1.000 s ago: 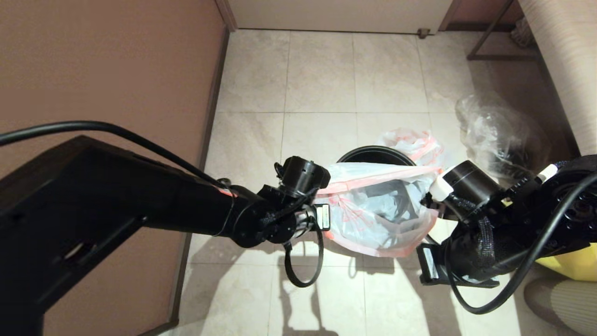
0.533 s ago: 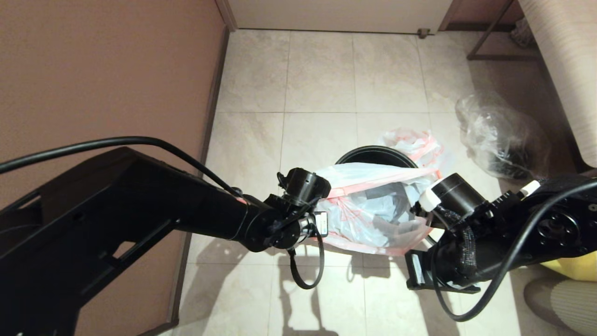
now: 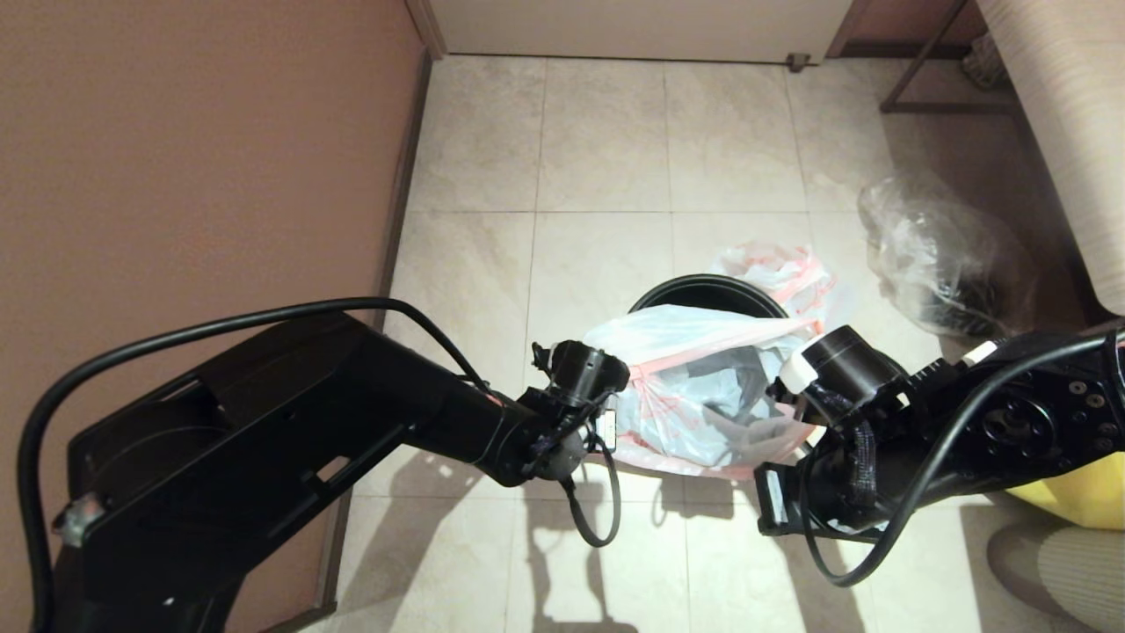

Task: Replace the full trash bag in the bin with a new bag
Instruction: Put the new garbage bag on the trash can

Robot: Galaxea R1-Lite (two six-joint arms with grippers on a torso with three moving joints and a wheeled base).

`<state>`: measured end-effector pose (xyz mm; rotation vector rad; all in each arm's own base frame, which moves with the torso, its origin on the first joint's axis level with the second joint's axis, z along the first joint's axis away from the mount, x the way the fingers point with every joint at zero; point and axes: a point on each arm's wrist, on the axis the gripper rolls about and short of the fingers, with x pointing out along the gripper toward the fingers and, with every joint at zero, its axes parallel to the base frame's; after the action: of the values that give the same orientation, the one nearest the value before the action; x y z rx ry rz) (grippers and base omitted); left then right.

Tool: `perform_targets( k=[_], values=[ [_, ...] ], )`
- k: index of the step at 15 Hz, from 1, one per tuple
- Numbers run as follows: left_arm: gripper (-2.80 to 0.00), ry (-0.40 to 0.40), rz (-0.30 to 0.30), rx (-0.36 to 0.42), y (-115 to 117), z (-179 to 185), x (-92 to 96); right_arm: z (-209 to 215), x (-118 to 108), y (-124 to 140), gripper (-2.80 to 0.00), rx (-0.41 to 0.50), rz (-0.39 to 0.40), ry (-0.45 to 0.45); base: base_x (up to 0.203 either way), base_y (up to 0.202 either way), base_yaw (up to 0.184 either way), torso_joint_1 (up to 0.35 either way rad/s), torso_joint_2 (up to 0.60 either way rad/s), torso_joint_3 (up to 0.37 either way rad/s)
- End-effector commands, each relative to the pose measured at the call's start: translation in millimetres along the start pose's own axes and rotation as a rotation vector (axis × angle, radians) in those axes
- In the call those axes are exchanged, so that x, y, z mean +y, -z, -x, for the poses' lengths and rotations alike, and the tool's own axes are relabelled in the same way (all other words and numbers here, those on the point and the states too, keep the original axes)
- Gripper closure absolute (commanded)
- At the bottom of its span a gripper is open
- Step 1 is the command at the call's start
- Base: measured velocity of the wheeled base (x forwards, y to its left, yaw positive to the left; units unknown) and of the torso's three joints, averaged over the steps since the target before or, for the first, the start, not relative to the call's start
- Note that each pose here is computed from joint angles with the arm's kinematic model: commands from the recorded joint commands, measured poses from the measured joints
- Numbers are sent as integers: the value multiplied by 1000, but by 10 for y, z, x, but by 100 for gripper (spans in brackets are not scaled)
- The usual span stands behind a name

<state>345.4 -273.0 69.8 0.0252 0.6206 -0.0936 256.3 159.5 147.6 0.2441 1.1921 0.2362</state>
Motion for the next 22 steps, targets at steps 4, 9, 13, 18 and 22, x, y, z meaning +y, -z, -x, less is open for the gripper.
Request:
perform_targets(
  k=[4,9,13,18,22],
  values=[
    [-280,-9,3,-22,-91,128,30,100,-14,12,0,-18,-25,-11,0,0,0,0,0,0],
    [-280,23,-111,53,-438,1129,169,191,-81,-2,0,-42,-50,-14,0,0,0,0,0,0],
    [0,45,-63,120,-413,1092,-42,283,-319,-176,0,-101,-129,4,0,0,0,0,0,0],
    [0,43,-65,127,-452,840,-320,439,-403,-270,0,-158,-134,-9,0,0,0,0,0,0],
    [0,46,-86,183,-306,869,-637,524,-521,-326,0,-191,-152,-3,0,0,0,0,0,0]
  ],
)
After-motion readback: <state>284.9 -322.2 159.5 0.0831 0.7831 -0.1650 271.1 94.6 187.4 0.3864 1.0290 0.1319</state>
